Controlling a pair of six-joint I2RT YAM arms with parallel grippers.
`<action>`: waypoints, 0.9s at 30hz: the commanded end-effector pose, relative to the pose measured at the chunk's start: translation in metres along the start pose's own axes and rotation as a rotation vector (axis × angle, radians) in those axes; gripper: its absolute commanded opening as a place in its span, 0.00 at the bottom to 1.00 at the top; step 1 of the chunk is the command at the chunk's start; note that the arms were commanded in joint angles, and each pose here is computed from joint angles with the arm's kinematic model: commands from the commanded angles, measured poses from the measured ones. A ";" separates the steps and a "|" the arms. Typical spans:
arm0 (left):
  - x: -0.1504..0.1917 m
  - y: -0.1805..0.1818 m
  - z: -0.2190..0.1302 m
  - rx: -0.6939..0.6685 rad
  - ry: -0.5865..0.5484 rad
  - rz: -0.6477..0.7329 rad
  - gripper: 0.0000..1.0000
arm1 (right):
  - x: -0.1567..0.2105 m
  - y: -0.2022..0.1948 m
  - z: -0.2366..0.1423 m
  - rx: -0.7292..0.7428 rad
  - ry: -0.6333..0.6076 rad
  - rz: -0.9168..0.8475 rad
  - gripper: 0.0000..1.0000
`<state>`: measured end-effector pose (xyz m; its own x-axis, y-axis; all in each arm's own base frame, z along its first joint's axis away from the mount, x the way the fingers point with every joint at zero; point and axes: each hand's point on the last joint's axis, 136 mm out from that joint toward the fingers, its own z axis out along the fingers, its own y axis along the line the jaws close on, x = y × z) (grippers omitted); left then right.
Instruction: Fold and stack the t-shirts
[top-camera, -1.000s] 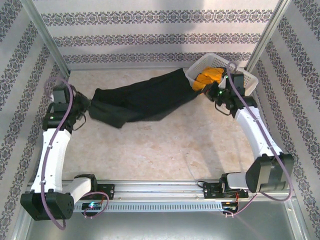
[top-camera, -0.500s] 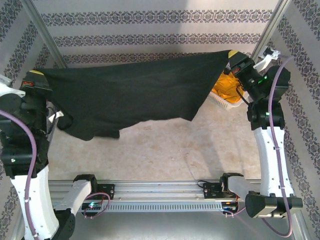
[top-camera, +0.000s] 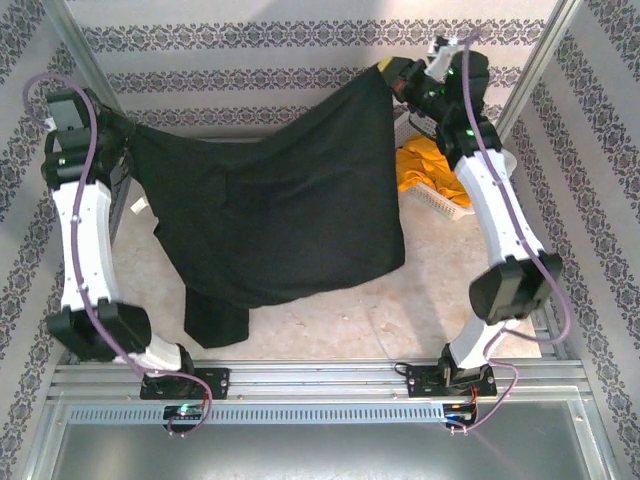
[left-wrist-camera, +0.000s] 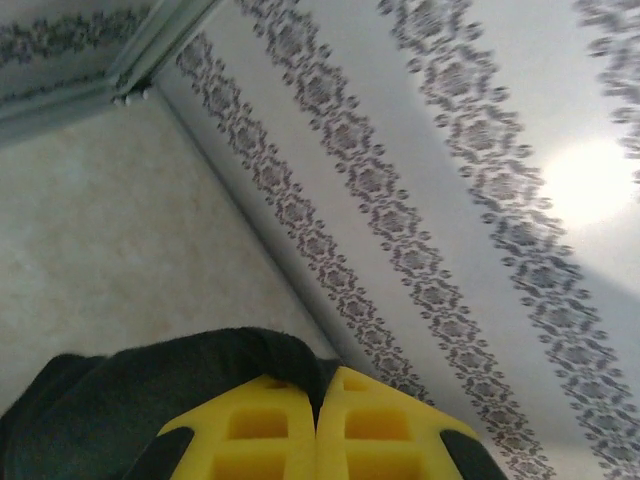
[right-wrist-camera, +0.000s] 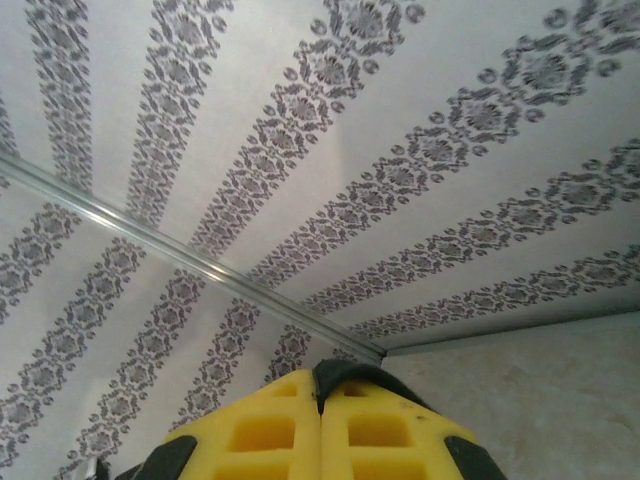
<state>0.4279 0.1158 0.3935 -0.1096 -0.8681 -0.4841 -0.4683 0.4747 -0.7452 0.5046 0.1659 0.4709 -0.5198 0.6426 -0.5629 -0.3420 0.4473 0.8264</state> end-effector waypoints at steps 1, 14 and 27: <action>-0.048 -0.071 -0.042 0.258 -0.080 -0.014 0.00 | -0.023 0.034 0.004 -0.062 -0.029 -0.088 0.00; -0.066 -0.061 -0.119 0.123 -0.151 -0.008 0.00 | -0.031 0.026 -0.044 0.148 -0.064 -0.070 0.00; 0.144 0.203 -0.053 -0.404 0.251 -0.124 0.38 | 0.189 -0.240 -0.179 0.818 0.224 0.288 0.26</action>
<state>0.2829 0.0909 0.2276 -0.1790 -0.9475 -0.2650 -0.7707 0.3025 -0.5608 0.3630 0.0933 0.2218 -0.6729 0.6775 -0.2971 0.3161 0.6264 0.7125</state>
